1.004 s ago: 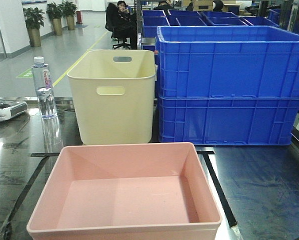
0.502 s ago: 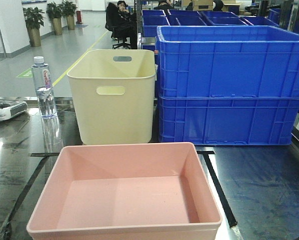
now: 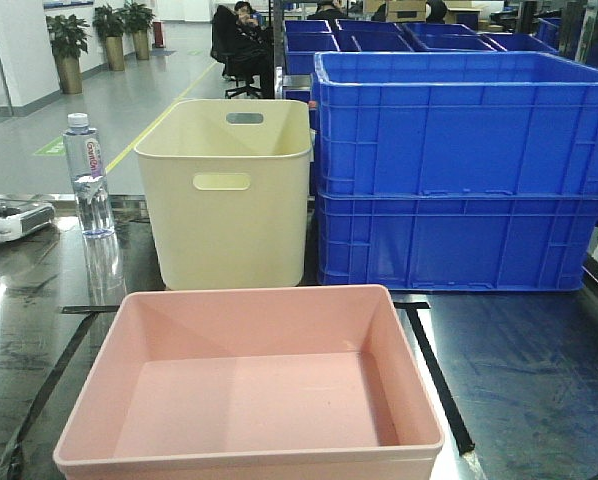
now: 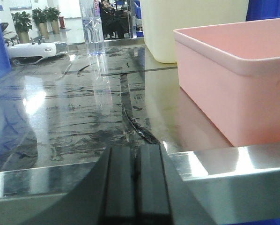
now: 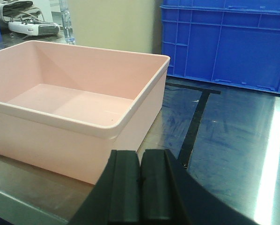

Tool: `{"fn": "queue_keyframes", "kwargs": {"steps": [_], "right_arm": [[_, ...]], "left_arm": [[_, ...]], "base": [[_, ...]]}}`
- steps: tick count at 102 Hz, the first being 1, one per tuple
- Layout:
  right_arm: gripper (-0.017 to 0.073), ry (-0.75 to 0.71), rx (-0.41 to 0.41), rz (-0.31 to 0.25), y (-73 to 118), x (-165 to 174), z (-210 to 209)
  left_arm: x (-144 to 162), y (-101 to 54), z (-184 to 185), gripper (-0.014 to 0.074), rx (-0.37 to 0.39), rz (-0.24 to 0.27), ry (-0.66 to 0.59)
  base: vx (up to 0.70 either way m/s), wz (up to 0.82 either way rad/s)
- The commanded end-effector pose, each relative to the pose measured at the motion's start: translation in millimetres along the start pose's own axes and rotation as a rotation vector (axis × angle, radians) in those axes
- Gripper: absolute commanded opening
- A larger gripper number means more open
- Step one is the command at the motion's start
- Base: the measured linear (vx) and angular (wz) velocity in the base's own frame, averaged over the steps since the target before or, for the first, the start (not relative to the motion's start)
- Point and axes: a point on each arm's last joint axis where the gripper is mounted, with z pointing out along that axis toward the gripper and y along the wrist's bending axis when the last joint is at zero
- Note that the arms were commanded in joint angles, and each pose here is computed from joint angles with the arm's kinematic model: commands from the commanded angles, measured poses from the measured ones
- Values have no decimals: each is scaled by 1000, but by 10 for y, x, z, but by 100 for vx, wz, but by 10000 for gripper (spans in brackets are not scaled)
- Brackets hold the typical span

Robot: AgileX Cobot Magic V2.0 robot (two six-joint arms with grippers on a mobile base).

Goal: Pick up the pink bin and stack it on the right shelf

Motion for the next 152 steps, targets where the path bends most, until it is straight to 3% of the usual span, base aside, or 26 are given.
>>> {"fn": "queue_keyframes", "kwargs": {"steps": [1, 30, 45, 50, 63, 75, 152], "right_arm": [[-11, -109, -14, -20, 11, -172, -16], [-11, -126, 13, -42, -14, -38, -106], [-11, -175, 155, 41, -123, 244, -275], [-11, -175, 228, 46, -165, 399, -314], [-11, -194, 309, 43, -190, 645, -375], [-11, -213, 308, 40, -169, 823, -396], [-11, -214, 309, 40, -163, 827, -418]], "left_arm": [[-19, 9, 4, -8, -13, -9, -72], [-19, 9, 4, -8, -13, -9, -72], [-19, 9, 4, -8, -13, -9, -72], [-19, 9, 4, -8, -13, -9, -72], [-19, 9, 4, -8, -13, -9, -72], [-19, 9, 4, -8, -13, -9, -72], [-19, 9, 4, -8, -13, -9, -72]], "base": [[0, 0], [0, 0], [0, 0], [0, 0], [0, 0], [0, 0], [0, 0]]}}
